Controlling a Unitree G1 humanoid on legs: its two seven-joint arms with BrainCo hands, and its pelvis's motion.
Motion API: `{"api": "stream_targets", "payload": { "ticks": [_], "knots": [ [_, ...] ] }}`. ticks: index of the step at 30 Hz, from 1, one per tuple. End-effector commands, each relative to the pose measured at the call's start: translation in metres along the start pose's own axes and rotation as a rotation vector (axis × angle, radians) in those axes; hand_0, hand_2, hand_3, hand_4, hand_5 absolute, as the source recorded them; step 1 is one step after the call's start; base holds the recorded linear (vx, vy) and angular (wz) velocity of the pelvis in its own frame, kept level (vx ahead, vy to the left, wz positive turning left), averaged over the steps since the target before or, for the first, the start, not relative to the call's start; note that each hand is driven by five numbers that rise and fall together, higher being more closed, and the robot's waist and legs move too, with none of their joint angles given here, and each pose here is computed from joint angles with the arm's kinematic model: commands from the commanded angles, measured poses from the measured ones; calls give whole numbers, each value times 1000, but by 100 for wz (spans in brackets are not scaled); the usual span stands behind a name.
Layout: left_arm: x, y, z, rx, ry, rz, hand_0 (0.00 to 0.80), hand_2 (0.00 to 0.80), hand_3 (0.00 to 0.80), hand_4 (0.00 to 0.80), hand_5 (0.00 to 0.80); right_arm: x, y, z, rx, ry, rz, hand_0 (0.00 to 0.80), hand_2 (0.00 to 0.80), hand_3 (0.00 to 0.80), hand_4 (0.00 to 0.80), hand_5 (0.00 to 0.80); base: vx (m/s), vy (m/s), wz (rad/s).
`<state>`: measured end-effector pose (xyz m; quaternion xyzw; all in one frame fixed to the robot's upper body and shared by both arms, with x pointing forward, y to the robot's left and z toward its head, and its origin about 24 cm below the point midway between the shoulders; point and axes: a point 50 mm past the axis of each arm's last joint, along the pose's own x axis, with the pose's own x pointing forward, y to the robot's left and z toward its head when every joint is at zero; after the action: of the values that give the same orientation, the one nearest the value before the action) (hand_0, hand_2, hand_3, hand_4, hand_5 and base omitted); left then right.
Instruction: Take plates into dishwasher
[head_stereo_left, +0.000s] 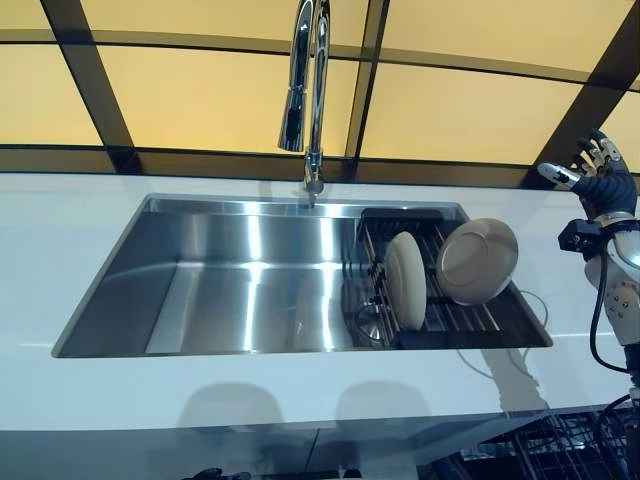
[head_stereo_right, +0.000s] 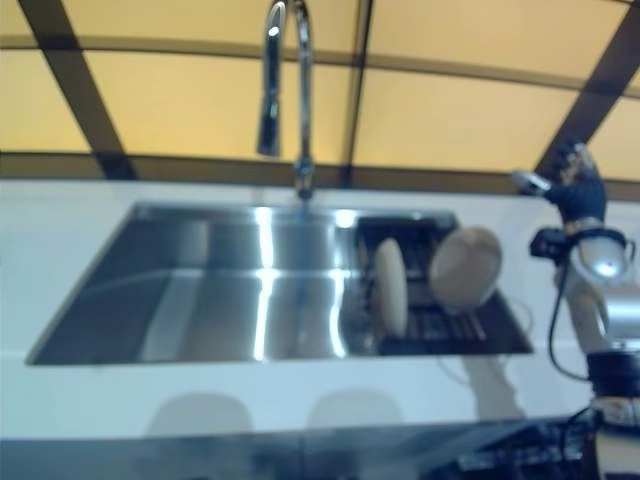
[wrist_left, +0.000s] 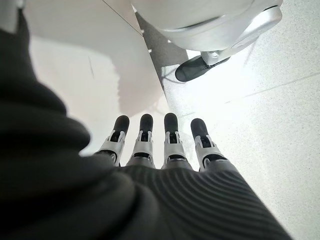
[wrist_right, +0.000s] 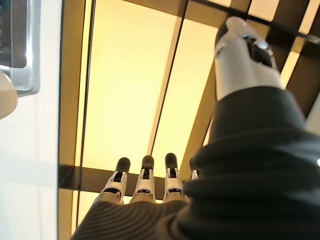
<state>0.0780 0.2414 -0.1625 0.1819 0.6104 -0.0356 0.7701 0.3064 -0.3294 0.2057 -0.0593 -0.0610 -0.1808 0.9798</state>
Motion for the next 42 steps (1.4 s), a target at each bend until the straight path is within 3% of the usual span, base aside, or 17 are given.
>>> {"api": "stream_targets", "payload": {
  "ticks": [1, 13, 27, 42],
  "knots": [
    [0, 14, 1, 27, 8, 38, 0, 0, 0, 0, 0, 14, -14, 37, 48, -68, -34, 0, 0, 0, 0, 0, 0, 0, 0],
    [0, 13, 10, 57, -10, 28, 0, 0, 0, 0, 0, 27, -8, 23, 132, 122, -7, 0, 0, 0, 0, 0, 0, 0, 0],
    [0, 15, 16, 86, -7, 29, 0, 0, 0, 0, 0, 41, -17, 15, 19, 335, -49, 0, 0, 0, 0, 0, 0, 2, 0],
    [0, 21, 18, 90, -16, 41, 0, 0, 0, 0, 0, 39, -21, 1, -135, 523, 76, 0, 0, 0, 0, 0, 0, 0, 0]
  ]
}}
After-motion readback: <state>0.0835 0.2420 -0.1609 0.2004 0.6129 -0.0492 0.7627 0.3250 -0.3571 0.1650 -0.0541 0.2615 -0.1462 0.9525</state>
